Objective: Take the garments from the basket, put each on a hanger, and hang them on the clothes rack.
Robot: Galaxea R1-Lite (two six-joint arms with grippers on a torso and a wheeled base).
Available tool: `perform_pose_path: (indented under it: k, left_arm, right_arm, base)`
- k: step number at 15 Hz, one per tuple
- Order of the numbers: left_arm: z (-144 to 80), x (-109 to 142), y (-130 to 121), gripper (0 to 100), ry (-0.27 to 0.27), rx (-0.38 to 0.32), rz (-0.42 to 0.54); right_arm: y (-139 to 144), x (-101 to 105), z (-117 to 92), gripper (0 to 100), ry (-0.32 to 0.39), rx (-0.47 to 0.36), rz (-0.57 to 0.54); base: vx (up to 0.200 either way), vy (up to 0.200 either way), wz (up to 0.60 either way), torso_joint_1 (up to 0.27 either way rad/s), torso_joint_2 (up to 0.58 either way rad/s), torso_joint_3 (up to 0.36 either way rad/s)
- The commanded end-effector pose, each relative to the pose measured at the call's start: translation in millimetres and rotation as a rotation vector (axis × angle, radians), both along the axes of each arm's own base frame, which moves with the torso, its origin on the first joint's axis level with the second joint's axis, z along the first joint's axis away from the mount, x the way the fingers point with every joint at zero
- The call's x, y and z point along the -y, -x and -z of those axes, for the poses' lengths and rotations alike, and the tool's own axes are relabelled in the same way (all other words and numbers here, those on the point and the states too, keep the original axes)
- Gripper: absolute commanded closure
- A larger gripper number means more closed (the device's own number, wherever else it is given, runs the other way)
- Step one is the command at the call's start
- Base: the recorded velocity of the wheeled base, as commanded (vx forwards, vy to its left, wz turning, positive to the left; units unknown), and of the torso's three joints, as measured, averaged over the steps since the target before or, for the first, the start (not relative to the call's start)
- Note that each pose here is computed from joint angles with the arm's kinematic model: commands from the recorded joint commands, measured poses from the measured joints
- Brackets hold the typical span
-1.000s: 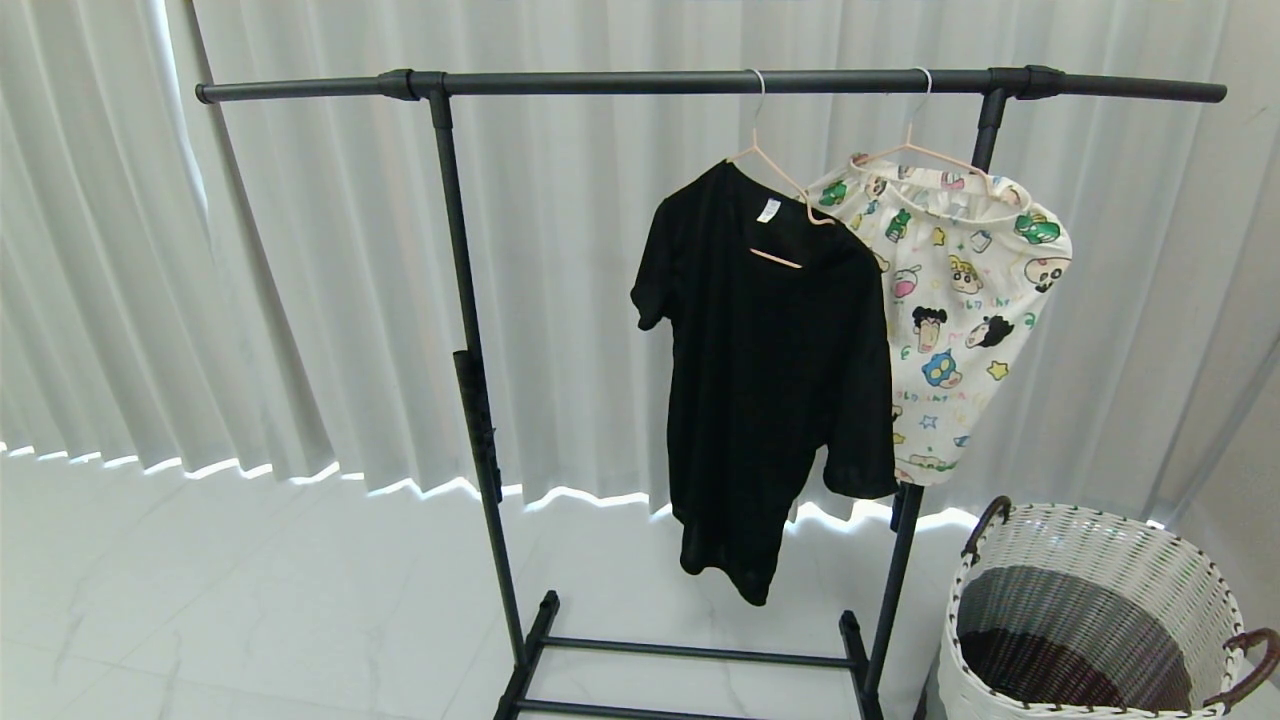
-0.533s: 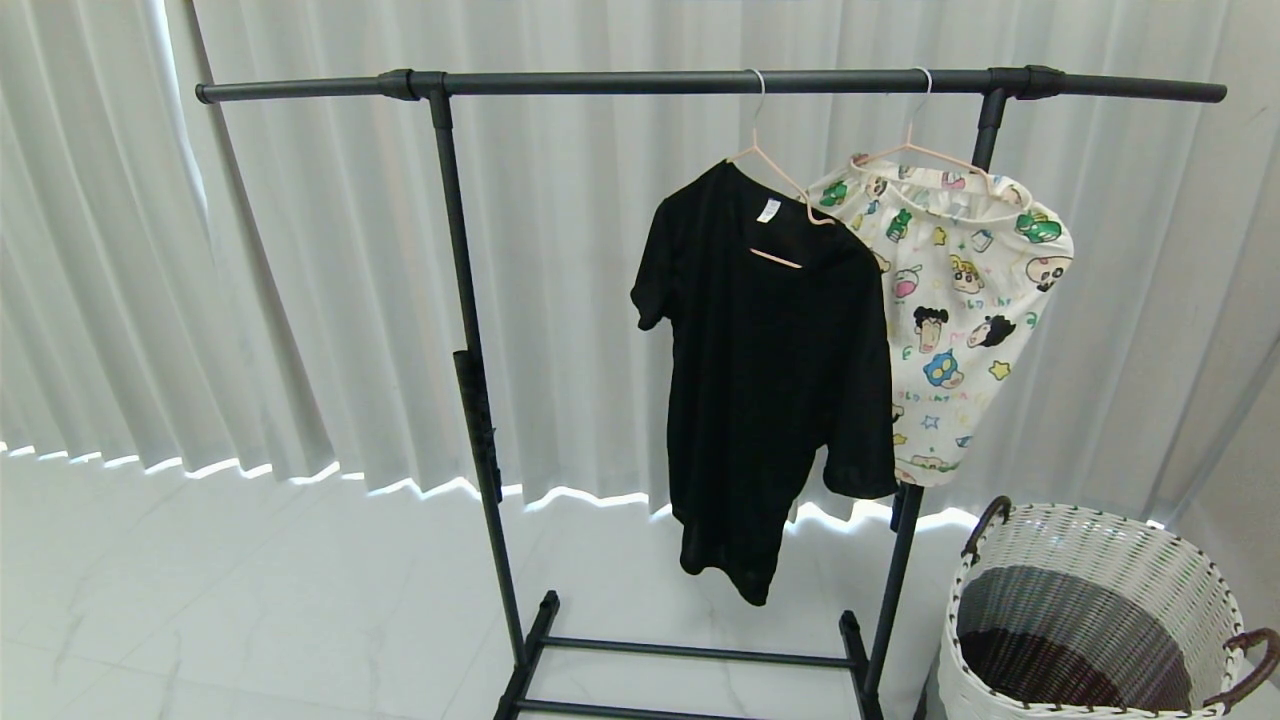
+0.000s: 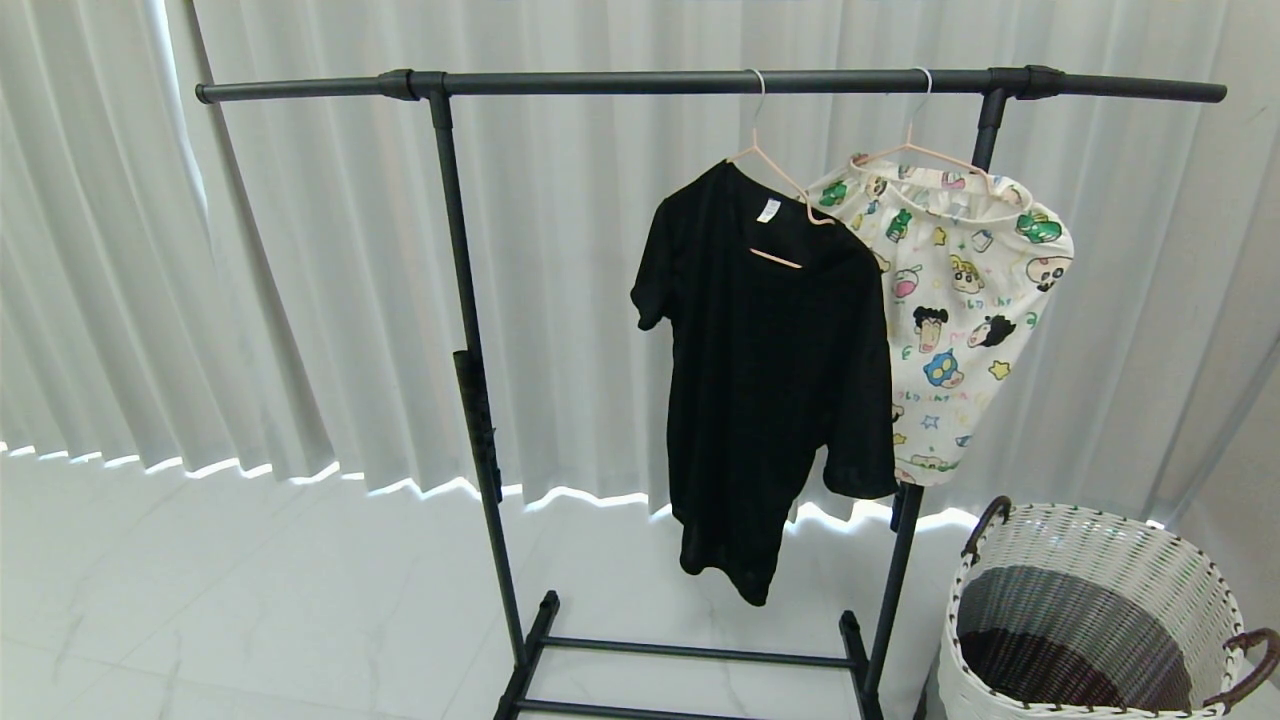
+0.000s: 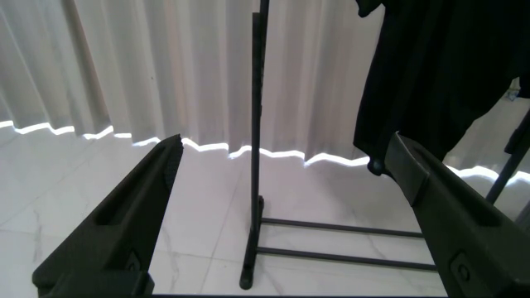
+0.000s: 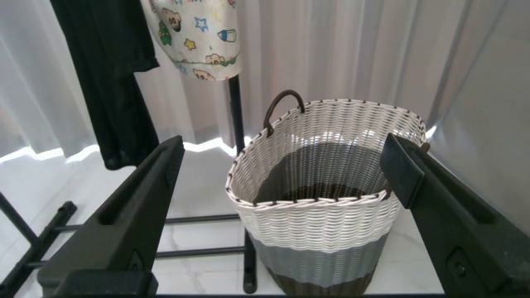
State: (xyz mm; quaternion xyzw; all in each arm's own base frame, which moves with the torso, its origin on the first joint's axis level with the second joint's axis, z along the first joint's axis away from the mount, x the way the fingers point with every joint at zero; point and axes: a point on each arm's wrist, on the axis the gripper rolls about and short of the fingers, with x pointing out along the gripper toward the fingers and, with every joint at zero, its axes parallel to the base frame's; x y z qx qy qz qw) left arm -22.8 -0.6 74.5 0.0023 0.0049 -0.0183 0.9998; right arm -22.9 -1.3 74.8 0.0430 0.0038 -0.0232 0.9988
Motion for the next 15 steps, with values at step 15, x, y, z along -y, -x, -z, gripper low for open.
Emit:
perform_pose_path:
  k: [15]
  left_arm:
    - [0.0, 0.0, 0.0, 0, 0.000, 0.001, 0.000]
  right_arm:
    - [0.0, 0.0, 0.0, 0, 0.010, 0.000, 0.000]
  base:
    - [0.000, 0.000, 0.00, 0.000, 0.00, 0.000]
